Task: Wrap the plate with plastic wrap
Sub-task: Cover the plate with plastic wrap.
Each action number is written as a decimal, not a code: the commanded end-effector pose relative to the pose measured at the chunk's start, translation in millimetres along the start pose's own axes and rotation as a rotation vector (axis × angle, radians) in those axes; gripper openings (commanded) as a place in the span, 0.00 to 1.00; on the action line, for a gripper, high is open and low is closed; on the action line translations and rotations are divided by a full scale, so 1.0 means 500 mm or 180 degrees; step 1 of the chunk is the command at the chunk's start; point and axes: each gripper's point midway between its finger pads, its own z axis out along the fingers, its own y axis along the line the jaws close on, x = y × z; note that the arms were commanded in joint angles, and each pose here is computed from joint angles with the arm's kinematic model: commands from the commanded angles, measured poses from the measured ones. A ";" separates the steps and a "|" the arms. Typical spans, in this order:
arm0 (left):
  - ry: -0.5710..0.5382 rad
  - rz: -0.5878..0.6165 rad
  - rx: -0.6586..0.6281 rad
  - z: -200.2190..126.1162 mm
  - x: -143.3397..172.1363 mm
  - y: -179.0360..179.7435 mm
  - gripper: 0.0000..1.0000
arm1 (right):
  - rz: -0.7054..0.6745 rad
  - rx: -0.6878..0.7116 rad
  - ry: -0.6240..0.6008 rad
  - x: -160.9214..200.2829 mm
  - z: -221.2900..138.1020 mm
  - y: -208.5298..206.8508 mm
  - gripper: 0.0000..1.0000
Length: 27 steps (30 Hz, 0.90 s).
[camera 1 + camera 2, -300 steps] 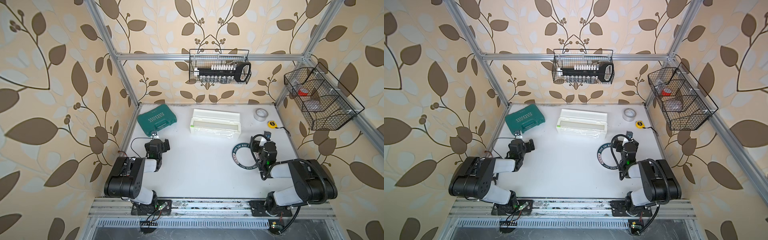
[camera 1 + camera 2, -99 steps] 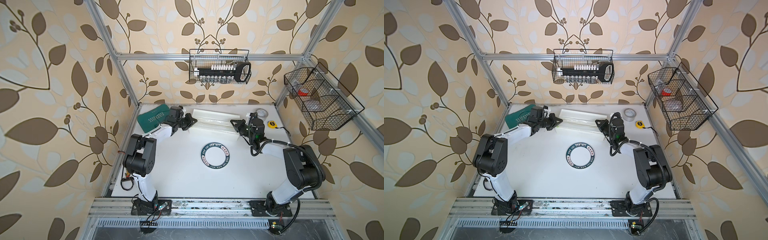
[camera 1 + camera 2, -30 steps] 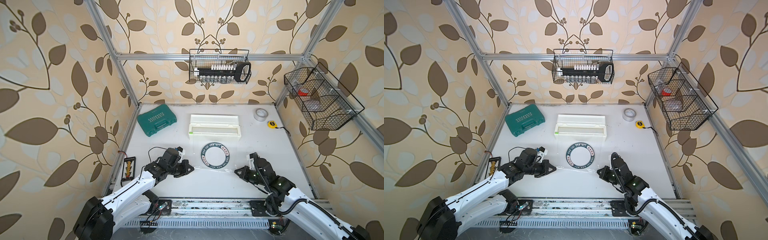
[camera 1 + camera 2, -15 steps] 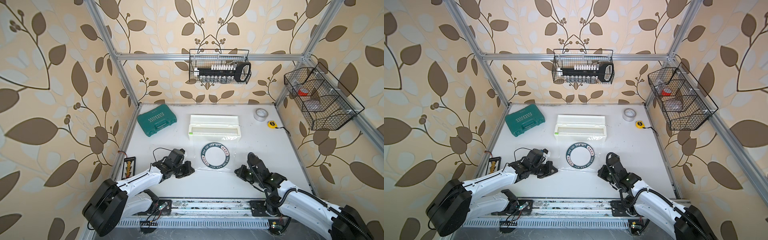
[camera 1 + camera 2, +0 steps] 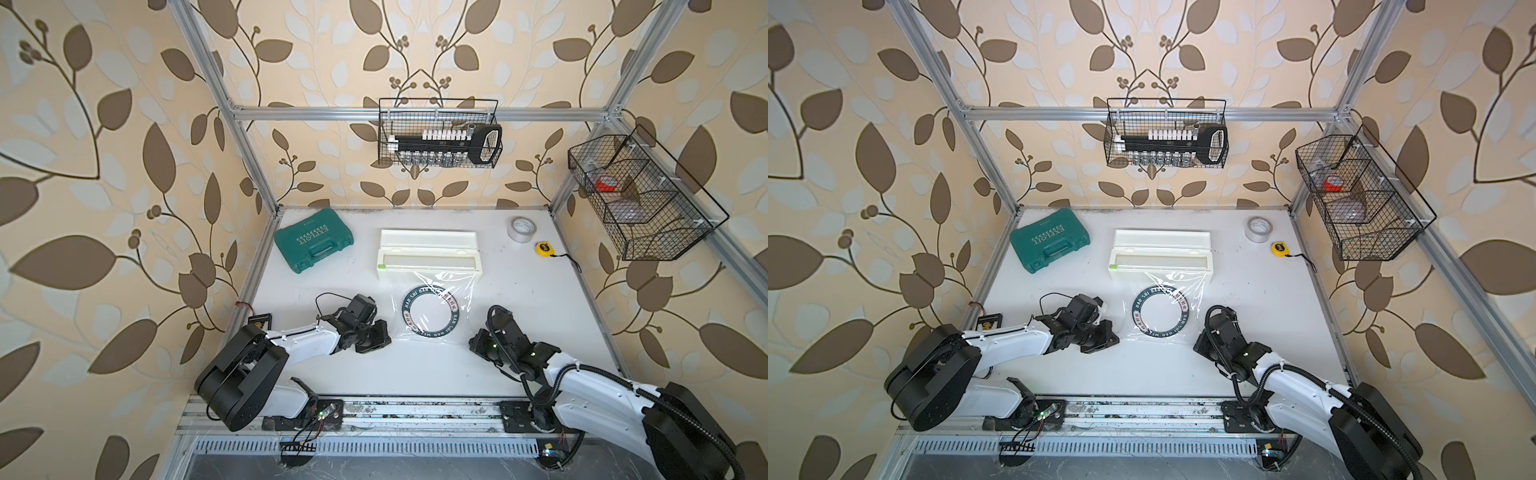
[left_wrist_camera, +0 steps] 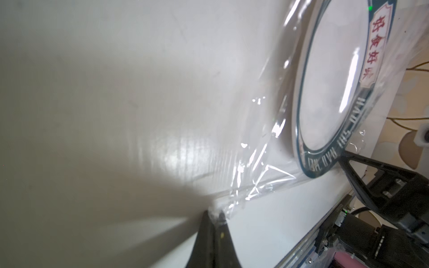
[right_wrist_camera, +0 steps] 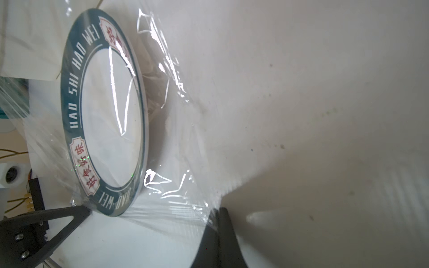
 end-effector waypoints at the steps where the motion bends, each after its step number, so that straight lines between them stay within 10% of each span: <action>1: 0.0002 -0.0101 -0.0635 0.019 0.003 0.088 0.00 | 0.0085 0.0255 -0.0269 -0.033 0.004 -0.022 0.00; 27: -0.0085 -0.0430 -0.0808 0.122 -0.102 0.087 0.00 | 0.0399 0.0045 -0.0588 -0.117 0.096 0.021 0.00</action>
